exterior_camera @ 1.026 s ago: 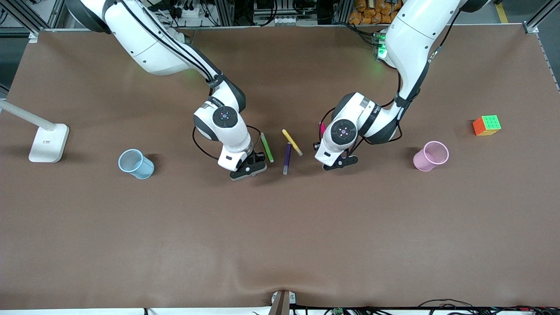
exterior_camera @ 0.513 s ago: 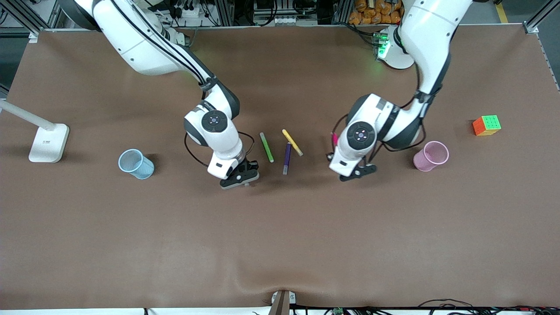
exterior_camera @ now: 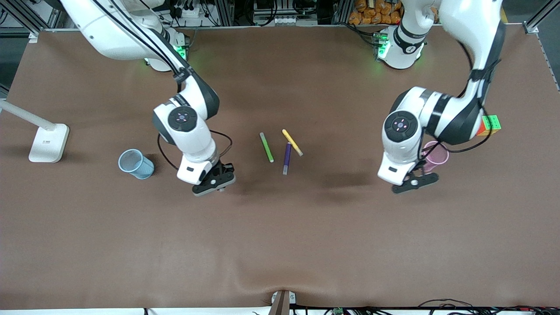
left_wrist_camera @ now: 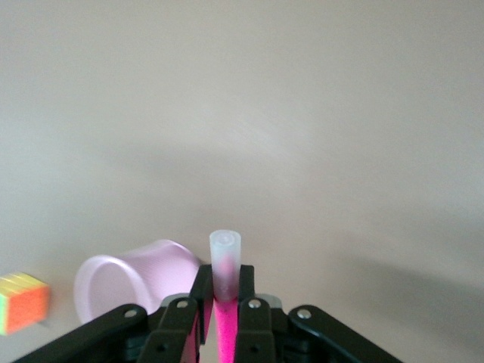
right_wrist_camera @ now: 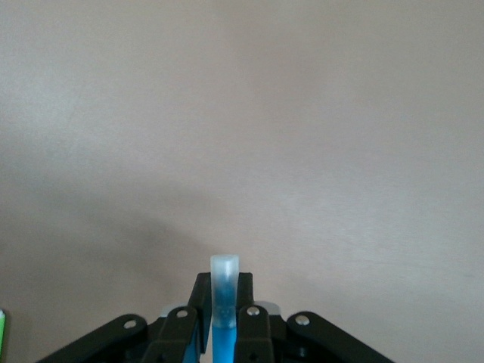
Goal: Place pink and blue markers in matching cups
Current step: 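Lift the blue marker toward the blue cup while the left gripper lifts the pink marker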
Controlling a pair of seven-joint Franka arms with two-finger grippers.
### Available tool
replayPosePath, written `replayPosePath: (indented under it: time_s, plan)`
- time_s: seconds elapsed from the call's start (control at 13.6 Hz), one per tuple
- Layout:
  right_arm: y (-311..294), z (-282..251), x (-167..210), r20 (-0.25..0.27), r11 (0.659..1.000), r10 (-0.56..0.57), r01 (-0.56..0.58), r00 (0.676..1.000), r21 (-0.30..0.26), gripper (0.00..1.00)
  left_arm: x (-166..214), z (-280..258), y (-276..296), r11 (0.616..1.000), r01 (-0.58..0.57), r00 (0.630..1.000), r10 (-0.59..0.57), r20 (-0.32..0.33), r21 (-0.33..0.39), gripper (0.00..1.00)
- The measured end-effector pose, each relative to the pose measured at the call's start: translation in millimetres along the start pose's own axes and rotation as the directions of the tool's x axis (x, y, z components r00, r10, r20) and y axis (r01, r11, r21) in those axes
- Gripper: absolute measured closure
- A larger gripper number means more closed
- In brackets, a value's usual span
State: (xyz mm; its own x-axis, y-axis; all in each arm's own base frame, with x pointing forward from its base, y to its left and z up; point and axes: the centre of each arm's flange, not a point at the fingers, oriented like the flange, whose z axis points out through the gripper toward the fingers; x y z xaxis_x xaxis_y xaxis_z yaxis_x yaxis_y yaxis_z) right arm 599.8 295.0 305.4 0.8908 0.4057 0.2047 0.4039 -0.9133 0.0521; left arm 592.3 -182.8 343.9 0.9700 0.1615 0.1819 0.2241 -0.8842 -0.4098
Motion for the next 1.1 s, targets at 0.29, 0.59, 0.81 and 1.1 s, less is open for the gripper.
replayPosePath:
  time_s: [0.29,0.59,0.81,1.1]
  plan:
    - [43.4,-19.6,-3.2,0.059,0.999,-0.011,0.009,0.998,0.040,0.83,-11.6,-2.6,-49.4,0.993,0.001,0.997,0.008,-0.075,0.117,0.83]
    - [89.7,-59.2,-9.0,0.107,0.994,-0.036,0.024,0.994,0.111,0.83,-43.9,33.4,-67.1,0.963,0.053,0.982,-0.002,-0.189,0.263,0.83]
    - [144.8,-98.3,-19.1,0.096,0.990,-0.074,0.061,0.993,0.124,0.83,-54.7,41.6,-57.3,0.971,0.094,0.974,-0.044,-0.222,0.220,0.83]
    - [219.5,-128.5,-42.2,0.032,0.970,-0.114,0.104,0.993,0.220,0.83,-52.2,49.4,-62.4,0.968,0.094,0.964,-0.030,-0.262,0.234,0.83]
